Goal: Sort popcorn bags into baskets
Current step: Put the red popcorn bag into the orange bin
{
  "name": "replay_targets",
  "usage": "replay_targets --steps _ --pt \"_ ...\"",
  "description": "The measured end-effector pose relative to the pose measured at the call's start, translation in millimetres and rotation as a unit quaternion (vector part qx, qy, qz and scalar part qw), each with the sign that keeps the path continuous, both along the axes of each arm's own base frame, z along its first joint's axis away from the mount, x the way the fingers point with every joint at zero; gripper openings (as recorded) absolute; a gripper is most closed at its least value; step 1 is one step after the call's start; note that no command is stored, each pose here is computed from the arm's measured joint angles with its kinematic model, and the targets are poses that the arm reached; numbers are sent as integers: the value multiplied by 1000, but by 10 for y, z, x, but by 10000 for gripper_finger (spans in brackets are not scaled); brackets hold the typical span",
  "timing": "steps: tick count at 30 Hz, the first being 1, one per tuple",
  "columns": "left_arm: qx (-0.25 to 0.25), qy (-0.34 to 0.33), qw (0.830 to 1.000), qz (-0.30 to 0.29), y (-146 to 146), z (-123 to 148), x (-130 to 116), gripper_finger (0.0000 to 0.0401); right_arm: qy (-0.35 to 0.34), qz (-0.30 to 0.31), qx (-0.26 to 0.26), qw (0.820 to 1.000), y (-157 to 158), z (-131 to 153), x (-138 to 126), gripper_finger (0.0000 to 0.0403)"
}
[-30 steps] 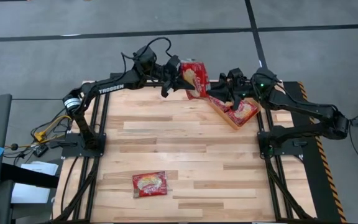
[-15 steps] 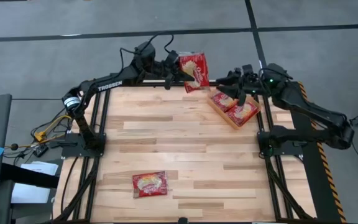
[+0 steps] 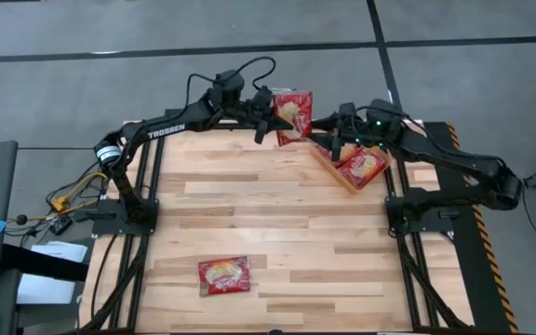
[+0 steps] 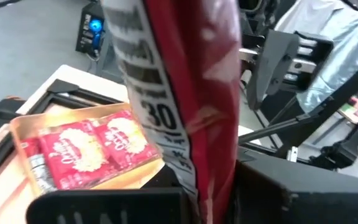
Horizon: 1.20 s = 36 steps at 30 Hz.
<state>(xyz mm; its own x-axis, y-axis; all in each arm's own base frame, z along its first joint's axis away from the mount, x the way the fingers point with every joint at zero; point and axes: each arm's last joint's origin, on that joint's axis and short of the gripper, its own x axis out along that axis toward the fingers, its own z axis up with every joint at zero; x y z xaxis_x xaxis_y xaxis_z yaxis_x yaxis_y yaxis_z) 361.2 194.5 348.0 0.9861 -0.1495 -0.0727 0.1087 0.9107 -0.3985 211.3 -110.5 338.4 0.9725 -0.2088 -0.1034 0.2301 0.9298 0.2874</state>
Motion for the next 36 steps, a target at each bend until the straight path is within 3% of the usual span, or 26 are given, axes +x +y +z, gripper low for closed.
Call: replay_targets --steps 7,15,20,36 --pt "6 6 1000 7 -12 -8 4 10 -16 -3 -8 1000 -49 2 41 271" --pt "-4 11 1000 -3 -37 -17 13 11 -56 -10 -32 998 108 240 -244 270" --pt "-3 10 1000 2 -30 -14 12 11 -29 -55 -43 997 141 238 -353 270" --pt "5 9 1000 0 -74 -14 36 11 -32 -15 -23 999 -102 -4 108 282"
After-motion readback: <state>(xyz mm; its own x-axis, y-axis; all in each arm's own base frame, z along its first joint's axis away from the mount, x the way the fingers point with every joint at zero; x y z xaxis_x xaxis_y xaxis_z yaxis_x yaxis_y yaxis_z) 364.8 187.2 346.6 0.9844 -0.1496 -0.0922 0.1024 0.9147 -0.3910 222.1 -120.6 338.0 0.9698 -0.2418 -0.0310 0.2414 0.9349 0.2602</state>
